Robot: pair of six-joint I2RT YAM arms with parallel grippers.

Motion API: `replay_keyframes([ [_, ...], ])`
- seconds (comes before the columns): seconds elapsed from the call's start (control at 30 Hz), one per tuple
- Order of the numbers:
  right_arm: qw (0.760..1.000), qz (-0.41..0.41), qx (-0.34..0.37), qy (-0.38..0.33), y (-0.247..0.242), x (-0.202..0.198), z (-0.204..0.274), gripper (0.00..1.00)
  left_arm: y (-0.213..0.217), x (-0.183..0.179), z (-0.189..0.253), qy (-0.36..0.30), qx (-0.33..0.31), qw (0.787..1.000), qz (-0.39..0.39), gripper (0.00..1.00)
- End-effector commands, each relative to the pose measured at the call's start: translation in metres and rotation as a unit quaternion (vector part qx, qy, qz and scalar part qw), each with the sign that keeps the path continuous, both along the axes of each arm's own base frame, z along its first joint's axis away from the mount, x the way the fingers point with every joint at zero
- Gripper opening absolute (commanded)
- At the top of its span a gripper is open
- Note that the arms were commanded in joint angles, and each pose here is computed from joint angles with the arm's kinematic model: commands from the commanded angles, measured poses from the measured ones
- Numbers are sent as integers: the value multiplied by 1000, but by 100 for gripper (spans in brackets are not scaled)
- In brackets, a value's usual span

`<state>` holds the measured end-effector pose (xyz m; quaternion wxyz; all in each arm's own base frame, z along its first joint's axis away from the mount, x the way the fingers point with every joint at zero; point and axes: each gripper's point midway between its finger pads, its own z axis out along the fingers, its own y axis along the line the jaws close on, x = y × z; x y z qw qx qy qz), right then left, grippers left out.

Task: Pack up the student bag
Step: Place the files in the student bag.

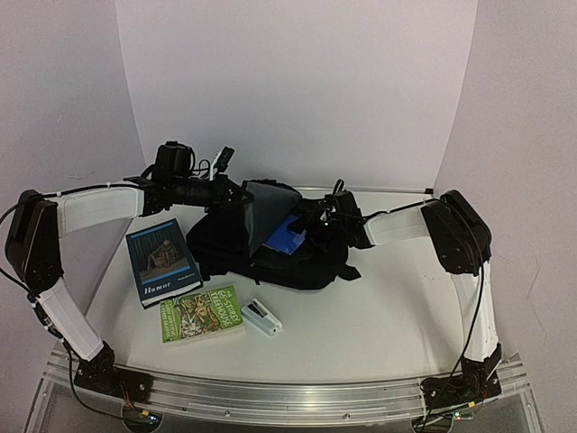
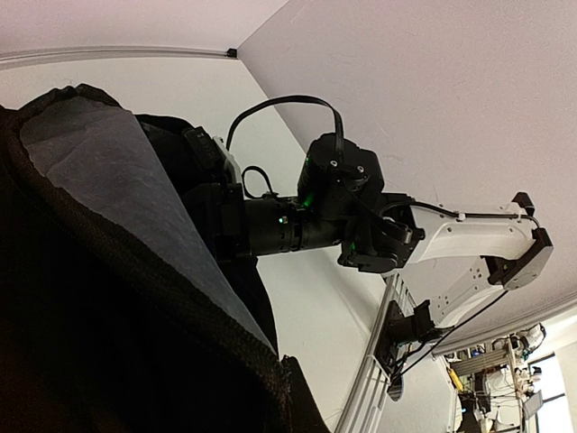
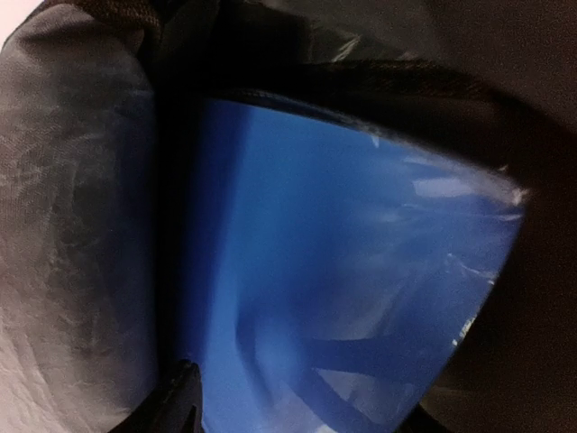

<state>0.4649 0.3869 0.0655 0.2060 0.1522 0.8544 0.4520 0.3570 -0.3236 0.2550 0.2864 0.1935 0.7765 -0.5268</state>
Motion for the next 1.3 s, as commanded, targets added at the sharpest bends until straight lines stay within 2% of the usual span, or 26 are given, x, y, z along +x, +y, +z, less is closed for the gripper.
replay_keyframes([
  [0.0,997,-33,-57,-35,-25,2,28,62,-1,5,31,-40,-12,999,9,0],
  [0.17,994,-42,-98,-22,-37,-3,12,60,0,2,29,-35,-6,999,8,0],
  [0.63,996,3,-77,-33,1,2,9,25,1,1,21,-24,1,1000,9,0],
  [0.87,997,15,-50,-57,32,18,19,24,1,2,11,-5,3,1000,12,0],
  [1.07,996,17,-47,-74,38,24,27,26,3,5,2,7,12,1000,23,0],
  [1.27,988,-21,-78,-130,9,17,75,40,25,25,-19,37,38,995,83,0],
])
